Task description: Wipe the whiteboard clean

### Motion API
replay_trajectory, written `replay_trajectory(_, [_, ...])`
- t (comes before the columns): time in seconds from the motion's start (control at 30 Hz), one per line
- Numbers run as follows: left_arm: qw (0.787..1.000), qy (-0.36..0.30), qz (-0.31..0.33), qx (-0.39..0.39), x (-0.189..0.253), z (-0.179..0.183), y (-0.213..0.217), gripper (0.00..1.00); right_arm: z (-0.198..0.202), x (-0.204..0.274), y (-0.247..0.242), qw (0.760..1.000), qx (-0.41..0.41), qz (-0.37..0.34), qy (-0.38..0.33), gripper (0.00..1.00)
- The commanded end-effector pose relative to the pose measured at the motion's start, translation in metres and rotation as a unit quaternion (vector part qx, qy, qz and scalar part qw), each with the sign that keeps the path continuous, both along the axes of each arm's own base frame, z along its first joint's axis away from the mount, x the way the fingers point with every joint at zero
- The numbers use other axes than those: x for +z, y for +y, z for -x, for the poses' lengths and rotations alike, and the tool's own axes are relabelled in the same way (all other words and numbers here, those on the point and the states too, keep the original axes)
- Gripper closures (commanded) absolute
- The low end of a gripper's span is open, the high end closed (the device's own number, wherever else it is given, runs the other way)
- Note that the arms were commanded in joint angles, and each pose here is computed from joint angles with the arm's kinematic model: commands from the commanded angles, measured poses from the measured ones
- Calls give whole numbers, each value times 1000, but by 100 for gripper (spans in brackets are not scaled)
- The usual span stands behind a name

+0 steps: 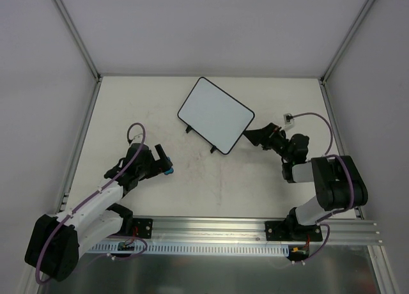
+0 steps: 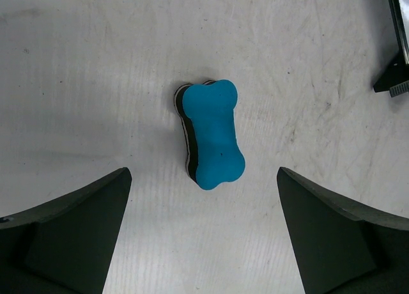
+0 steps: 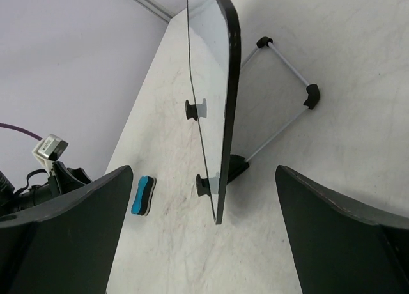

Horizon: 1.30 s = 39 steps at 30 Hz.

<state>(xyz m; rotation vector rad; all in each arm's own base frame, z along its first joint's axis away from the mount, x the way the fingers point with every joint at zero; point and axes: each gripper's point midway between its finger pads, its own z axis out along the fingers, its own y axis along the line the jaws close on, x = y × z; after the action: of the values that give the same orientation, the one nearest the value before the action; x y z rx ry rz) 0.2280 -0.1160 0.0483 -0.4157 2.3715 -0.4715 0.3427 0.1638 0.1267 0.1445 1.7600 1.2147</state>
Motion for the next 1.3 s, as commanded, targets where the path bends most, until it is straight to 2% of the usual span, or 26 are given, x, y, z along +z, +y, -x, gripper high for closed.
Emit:
replay_trajectory(0.0, [1000,-16,13,4,3,-2,-1,1,4,23,-10,998,-23,25,-47,1])
replay_trajectory(0.07, [1000,-22,13,4,5,-3,0,1,10,14,-18,997,-47,46,-28,1])
replay_trajectory(0.1, [1000,-24,14,4,5,-2,0,1,17,-3,-23,996,-52,72,4,1])
replay_trajectory(0.17, [999,-29,15,1,7,-3,-1,1,22,7,-34,992,-81,101,-5,1])
replay_trajectory(0.2, [999,-30,17,-1,7,-3,-1,1,31,-11,-40,986,-83,142,24,1])
replay_trajectory(0.23, [999,-31,16,-3,7,-3,-2,1,31,4,-47,982,-106,159,2,1])
replay_trajectory(0.3, [999,-34,19,-6,9,-4,-3,1,38,3,-54,976,-111,187,18,1])
replay_trajectory(0.37, [999,-35,19,-9,9,-5,-4,1,41,21,-56,973,-111,203,-10,1])
replay_trajectory(0.4, [999,-36,19,-11,9,-5,-5,1,47,16,-58,971,-110,211,2,1])
replay_trajectory(0.57, [999,-43,24,-19,11,-5,-7,1,60,18,-64,968,-126,217,-22,1])
replay_trajectory(0.83, [996,-79,40,-28,19,-2,-9,1,75,17,-87,953,-201,209,-88,1])
replay_trajectory(1.07, [991,-121,52,-33,27,4,-7,1,73,14,-67,965,-149,204,-75,1])
replay_trajectory(1.27, [984,-163,69,-33,35,8,-5,1,71,15,-67,965,-151,204,-70,1])
